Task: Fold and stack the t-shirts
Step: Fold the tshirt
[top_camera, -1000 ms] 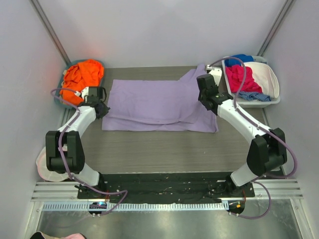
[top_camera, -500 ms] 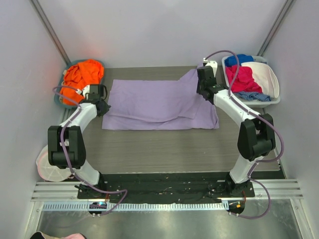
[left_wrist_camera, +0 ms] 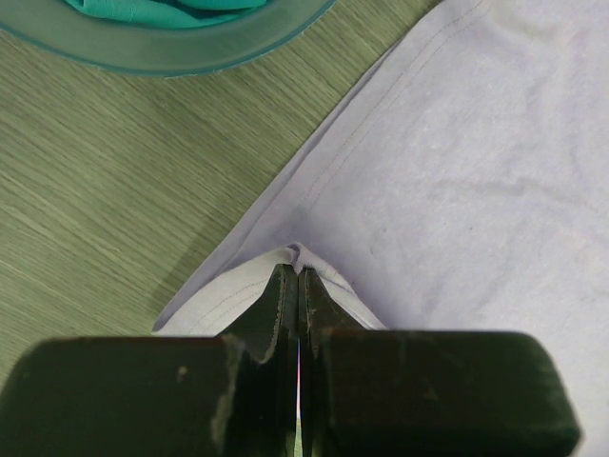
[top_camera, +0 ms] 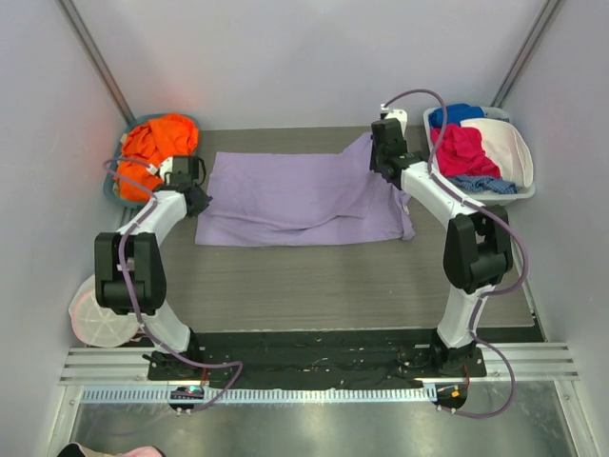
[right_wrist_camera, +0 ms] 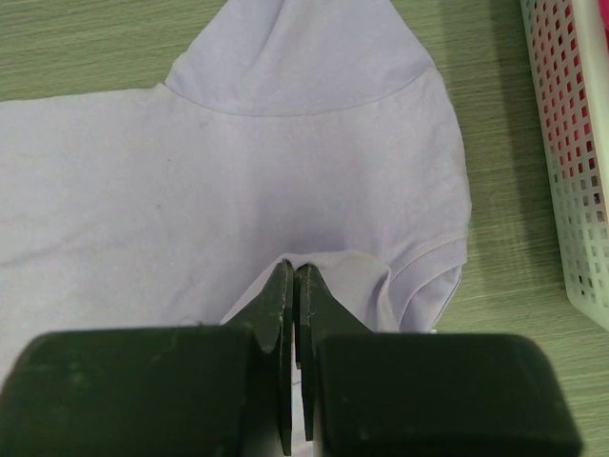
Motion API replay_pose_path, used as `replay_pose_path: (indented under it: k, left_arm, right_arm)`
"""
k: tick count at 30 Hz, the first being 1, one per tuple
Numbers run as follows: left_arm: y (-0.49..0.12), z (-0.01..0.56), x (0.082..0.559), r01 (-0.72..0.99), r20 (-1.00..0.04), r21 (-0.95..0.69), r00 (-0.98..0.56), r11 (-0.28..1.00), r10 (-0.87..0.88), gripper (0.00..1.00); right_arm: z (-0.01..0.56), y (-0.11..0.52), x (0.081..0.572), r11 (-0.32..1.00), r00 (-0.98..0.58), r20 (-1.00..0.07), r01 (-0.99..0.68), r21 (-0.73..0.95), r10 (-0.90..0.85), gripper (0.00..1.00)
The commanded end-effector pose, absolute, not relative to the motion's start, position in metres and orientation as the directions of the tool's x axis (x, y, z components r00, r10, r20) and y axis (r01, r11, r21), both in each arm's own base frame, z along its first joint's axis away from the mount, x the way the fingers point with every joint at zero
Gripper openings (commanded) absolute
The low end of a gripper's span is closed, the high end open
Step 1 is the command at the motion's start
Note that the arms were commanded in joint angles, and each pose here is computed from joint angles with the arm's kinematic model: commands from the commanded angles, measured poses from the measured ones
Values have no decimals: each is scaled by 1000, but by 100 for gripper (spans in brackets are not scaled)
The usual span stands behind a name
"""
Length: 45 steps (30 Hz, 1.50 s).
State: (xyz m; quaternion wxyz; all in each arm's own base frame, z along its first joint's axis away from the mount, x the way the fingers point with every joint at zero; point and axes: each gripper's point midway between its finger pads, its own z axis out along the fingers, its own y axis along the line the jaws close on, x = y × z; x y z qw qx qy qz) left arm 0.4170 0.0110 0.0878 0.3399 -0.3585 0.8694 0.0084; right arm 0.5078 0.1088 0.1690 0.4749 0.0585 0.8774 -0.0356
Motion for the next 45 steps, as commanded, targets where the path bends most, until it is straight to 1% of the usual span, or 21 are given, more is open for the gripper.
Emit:
replay_pose_path:
  k: [1,7,23,35,37,38,39,40,41,42,43,44,45]
  left_arm:
    - [17,101,434,-625,-638,-246,-472,741,-609,0]
    - [19,96,433,-631,-638,-231,-476,741,-605,0]
    - [22,81,441,-639,-634,-196,-496,744,-593,0]
    - [23,82,445,-637,-640,-188,-499,748,-585,0]
    - [23,83,446,-636,-639,-189,-499,748,-585,0]
    - [23,83,446,-634,-639,-189,-501,750,-584,2]
    - [23,84,446,-633,-639,-187,-503,751,-582,4]
    - [23,88,448,-632,-644,-190,-498,752,-581,7]
    - [24,91,448,-632,-648,-188,-495,751,-579,17]
    - [25,95,448,-631,-651,-185,-495,753,-575,28]
    - [26,103,448,-629,-662,-191,-484,754,-572,41]
    - [27,109,447,-628,-669,-195,-476,754,-570,63]
    - [28,114,446,-630,-677,-194,-469,752,-567,74]
  right_arm:
    - [190,110,526,991,-481,-873,130,13,75,1]
    - [183,105,531,990,-489,-869,142,4,73,1]
    - [160,67,538,961,-506,-859,266,-71,77,1]
    - [155,60,540,956,-513,-854,284,-76,84,1]
    - [155,58,539,954,-514,-853,290,-76,89,9]
    - [156,57,539,953,-511,-855,295,-73,93,17]
    - [159,55,539,949,-505,-858,305,-75,95,40]
    - [162,53,538,947,-497,-862,314,-72,99,49]
    - [167,49,537,943,-488,-867,326,-71,103,58]
    - [173,45,537,937,-474,-874,343,-70,108,74]
    - [184,43,533,934,-455,-883,352,-59,116,82]
    - [190,40,532,933,-445,-888,356,-55,118,88]
    - [198,38,530,932,-431,-894,361,-45,124,89]
